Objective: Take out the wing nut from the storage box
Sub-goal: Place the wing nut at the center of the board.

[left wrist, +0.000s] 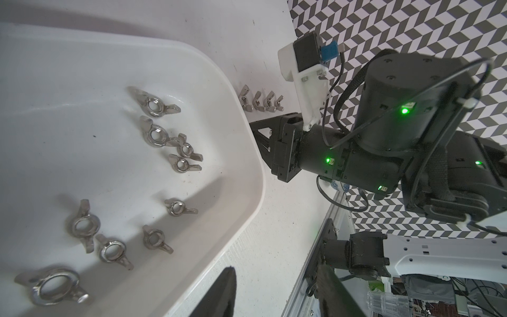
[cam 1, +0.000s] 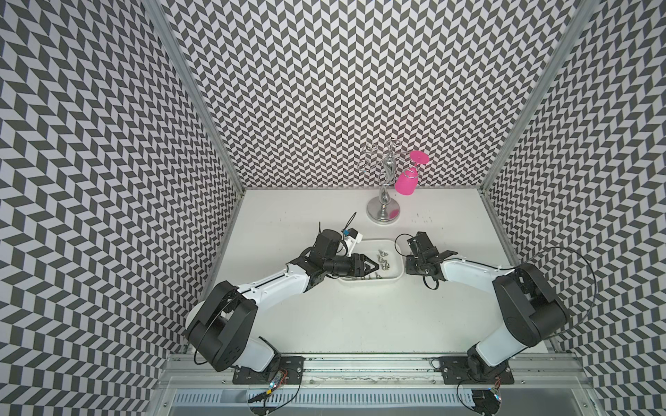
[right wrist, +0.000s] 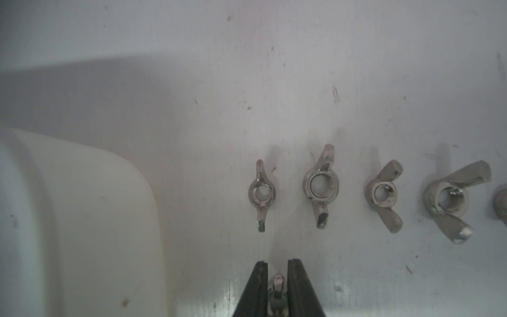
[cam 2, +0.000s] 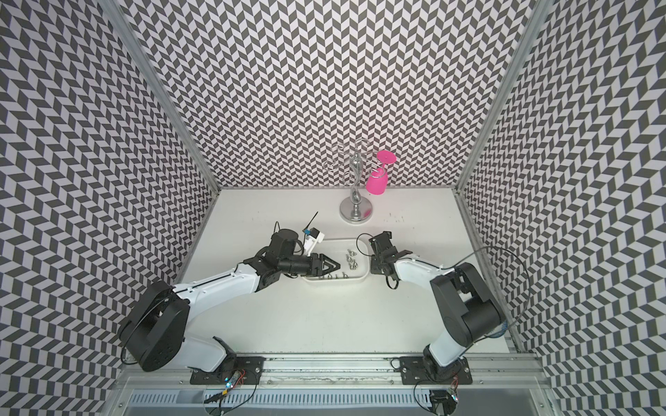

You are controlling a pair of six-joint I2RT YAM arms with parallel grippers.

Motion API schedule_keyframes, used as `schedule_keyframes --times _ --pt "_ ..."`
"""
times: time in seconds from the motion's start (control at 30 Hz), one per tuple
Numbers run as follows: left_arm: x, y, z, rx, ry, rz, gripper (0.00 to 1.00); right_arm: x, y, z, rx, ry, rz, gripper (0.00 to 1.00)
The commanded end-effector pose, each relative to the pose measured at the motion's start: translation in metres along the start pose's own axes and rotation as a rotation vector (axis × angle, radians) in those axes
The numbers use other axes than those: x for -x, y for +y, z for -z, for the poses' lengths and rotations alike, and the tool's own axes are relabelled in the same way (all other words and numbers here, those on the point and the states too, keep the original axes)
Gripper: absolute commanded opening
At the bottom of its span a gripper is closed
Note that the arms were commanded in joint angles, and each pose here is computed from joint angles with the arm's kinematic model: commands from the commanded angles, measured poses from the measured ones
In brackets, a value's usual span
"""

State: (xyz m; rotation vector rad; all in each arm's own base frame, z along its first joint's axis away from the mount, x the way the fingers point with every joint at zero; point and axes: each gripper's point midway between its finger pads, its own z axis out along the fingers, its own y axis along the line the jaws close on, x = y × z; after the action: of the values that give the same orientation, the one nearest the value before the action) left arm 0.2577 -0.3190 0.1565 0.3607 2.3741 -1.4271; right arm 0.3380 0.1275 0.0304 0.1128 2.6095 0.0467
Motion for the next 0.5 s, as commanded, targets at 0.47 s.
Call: schedule_keyframes --times 0.47 --pt "0.028 0.031 0.044 0.043 -0.091 0.017 0.52 0.050 0.080 0.071 0.218 -0.227 0.169 0.35"
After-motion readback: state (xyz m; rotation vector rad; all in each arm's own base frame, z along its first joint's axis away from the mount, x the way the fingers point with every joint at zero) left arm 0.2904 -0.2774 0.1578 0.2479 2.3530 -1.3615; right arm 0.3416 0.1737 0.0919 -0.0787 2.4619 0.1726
